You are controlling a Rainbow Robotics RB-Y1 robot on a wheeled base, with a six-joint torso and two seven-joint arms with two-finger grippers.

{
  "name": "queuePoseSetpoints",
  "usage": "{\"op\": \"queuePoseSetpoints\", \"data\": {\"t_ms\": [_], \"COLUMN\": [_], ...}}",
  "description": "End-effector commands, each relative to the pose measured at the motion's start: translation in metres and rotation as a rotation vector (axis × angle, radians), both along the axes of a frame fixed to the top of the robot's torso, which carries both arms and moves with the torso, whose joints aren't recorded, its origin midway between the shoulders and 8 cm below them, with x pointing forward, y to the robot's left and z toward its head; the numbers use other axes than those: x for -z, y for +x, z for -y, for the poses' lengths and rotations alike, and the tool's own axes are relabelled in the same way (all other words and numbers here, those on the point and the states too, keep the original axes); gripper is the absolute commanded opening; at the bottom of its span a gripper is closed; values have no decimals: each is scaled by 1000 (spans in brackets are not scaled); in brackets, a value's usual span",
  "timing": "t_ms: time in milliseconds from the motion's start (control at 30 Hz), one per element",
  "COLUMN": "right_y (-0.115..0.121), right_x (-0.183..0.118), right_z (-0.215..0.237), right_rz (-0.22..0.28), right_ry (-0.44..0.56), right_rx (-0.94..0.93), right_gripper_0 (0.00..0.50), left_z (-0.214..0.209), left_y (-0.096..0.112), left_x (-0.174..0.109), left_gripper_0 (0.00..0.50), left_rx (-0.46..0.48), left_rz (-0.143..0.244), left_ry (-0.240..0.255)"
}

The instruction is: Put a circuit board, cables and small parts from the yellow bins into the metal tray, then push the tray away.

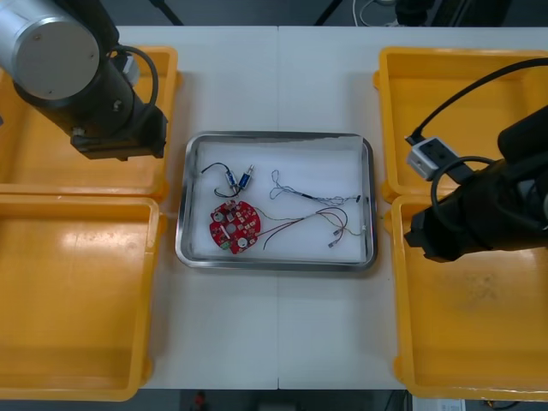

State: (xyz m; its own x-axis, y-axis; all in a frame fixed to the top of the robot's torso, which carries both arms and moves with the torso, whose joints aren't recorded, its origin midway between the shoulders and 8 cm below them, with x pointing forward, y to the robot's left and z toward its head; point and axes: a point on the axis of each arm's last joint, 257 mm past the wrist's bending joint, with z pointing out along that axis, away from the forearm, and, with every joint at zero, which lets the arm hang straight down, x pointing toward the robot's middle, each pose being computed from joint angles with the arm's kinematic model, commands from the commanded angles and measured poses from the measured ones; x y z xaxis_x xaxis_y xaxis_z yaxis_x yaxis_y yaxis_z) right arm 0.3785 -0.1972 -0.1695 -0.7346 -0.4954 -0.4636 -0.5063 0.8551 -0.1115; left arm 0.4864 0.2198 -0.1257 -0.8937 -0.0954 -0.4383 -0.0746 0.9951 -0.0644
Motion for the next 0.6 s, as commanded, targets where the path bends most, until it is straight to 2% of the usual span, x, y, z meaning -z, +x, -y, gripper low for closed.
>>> {"op": "queuePoseSetpoints", "data": {"t_ms": [33, 167, 367, 467, 600], "right_y": [3, -1, -7, -5, -4], "right_x": [-14, -6, 18, 20, 33], "right_z": [-40, -69, -109, -117, -142], "right_rz": [65, 68, 32, 39, 49], "right_ry": [-63, -105, -207, -245, -351], "right_rx": [-112, -201, -371, -426, -579], "right_gripper_0": [500, 500, 500, 500, 500], "left_z": [-38, -54, -84, -94, -119], "left_y": [-7, -13, -23, -27, -42], "left_x": [-11, -8, -2, -1, 1], "left_gripper_0": [500, 500, 500, 500, 500], "left_rx": [92, 105, 132, 133, 133], "left_rz": [18, 3, -14, -12, -3], "left_ry": [60, 66, 80, 81, 85]}}
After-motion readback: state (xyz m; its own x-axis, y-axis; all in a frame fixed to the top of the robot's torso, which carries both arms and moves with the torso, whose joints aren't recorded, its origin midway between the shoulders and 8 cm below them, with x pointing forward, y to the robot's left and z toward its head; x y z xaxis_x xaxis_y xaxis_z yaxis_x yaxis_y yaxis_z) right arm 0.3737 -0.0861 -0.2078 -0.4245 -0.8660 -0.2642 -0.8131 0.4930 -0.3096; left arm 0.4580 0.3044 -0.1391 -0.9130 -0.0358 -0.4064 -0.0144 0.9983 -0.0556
